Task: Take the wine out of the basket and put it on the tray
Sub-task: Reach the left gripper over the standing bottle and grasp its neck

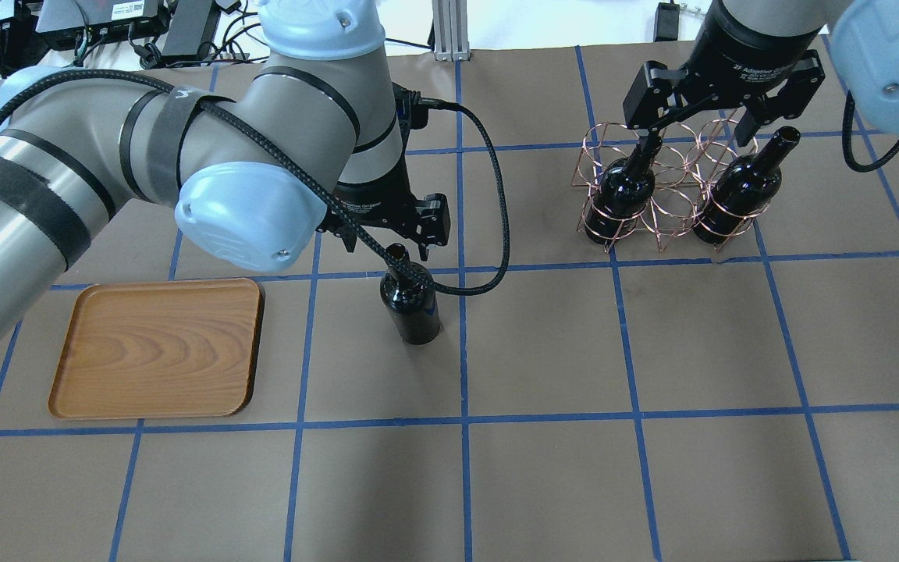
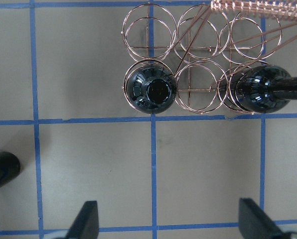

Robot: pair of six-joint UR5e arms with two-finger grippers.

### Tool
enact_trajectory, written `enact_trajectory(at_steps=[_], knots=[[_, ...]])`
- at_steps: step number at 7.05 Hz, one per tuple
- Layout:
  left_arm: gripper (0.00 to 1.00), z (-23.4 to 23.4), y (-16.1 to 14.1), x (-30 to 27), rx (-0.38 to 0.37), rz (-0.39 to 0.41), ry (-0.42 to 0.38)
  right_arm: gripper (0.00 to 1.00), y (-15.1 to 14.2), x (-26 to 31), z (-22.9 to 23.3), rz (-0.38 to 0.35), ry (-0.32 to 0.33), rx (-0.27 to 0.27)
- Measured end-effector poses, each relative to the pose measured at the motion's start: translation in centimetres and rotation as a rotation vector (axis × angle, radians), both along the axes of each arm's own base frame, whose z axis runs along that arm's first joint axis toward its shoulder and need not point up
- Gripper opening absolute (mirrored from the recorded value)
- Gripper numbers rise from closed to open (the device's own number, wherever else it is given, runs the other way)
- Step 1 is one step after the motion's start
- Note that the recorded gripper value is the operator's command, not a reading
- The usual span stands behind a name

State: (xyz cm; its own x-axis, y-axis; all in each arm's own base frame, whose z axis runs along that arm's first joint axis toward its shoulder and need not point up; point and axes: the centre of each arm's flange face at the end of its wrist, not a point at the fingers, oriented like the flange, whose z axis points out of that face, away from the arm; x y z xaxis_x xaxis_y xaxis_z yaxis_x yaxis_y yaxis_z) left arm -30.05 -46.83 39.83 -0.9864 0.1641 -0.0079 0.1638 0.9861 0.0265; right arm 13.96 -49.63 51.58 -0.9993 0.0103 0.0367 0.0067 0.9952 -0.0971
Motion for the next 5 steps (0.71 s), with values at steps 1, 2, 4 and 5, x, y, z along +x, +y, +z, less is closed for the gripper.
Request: enact_trajectory(at_steps=[1, 2, 4, 5], knots=[[0.77, -0.3, 0.08, -0.02, 0.005, 0.002, 0.0, 1.0, -0.06, 0.0, -0.07, 0.0, 0.0, 0.001], [0.75, -0.4, 0.12, -0.04, 0.006, 0.0, 0.001, 1.0, -0.15, -0.01, -0.15, 0.0, 0.001, 0.001], [0.67, -0.48, 0.11, -0.09, 0.007, 0.005, 0.005, 1.0, -0.33, -0.08, -0.26, -0.001, 0.002, -0.001], [0.62, -0.55, 0.09, -0.11, 0.008, 0.005, 0.006, 1.0, -0.4, -0.09, -0.33, -0.001, 0.002, -0.001]])
